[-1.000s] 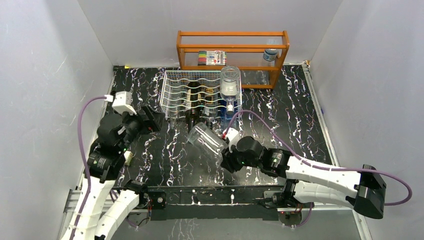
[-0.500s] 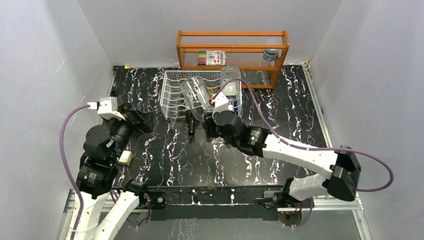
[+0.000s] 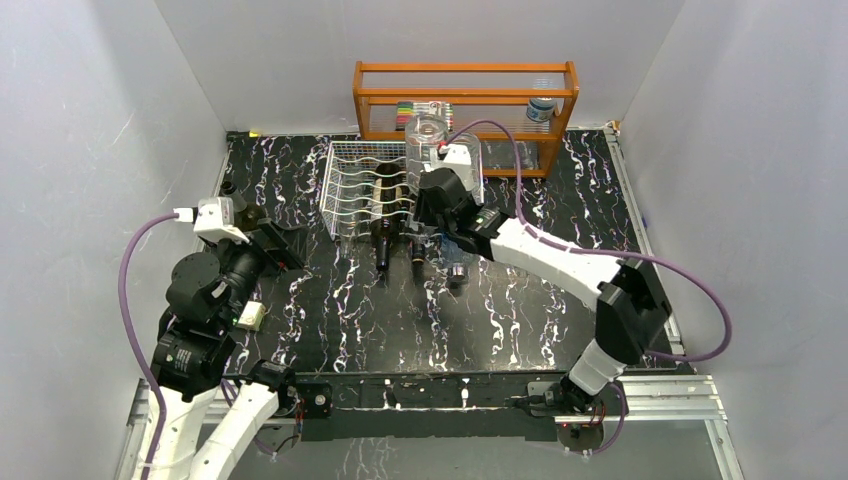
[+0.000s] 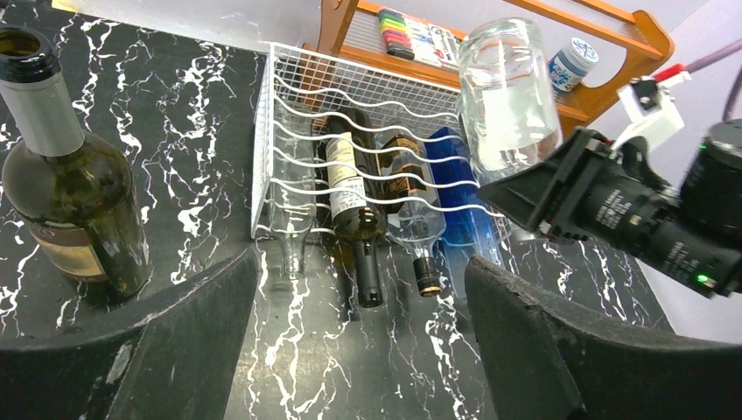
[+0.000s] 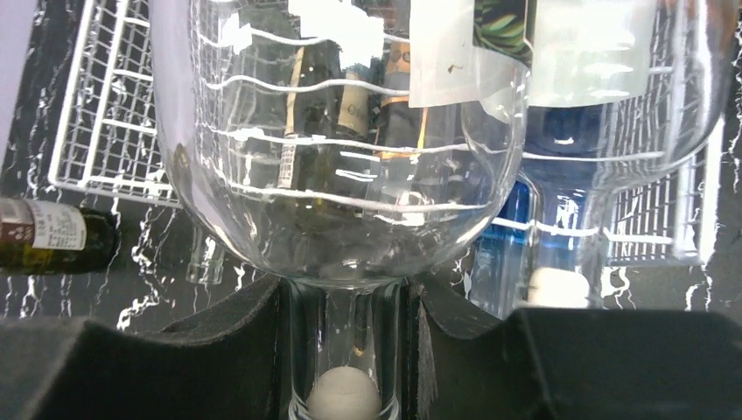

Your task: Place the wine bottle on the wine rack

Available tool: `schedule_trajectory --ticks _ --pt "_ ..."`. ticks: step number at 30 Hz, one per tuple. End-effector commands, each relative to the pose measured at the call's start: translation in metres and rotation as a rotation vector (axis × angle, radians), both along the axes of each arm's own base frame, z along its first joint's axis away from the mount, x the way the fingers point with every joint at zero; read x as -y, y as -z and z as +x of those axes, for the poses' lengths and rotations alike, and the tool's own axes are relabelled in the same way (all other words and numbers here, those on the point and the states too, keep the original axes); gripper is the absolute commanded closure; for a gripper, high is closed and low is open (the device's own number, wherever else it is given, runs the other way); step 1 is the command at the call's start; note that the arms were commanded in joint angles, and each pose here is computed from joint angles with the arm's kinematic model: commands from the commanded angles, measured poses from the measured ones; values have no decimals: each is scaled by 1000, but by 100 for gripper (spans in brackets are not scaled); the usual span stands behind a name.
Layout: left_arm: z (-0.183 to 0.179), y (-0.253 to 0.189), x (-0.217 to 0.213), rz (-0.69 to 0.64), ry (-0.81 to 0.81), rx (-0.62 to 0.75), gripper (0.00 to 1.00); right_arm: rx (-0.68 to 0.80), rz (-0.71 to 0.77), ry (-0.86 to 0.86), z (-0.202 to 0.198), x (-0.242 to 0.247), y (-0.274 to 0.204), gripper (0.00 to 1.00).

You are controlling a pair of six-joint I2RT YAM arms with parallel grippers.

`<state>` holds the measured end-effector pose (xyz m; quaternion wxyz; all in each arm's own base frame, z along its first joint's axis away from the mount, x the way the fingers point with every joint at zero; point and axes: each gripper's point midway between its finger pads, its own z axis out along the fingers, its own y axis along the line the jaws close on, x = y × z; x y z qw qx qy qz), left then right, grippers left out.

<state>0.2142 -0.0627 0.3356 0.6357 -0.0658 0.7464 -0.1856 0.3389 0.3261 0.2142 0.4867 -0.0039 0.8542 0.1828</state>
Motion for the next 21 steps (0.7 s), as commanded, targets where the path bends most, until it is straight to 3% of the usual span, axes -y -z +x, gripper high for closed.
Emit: schedule_trajectory --ticks 1,21 --pt "-1 3 1 -2 6 -13 13 193 300 49 29 -31 -106 100" --pt "-1 13 -6 45 -19 -36 12 13 174 164 68 -44 -40 100"
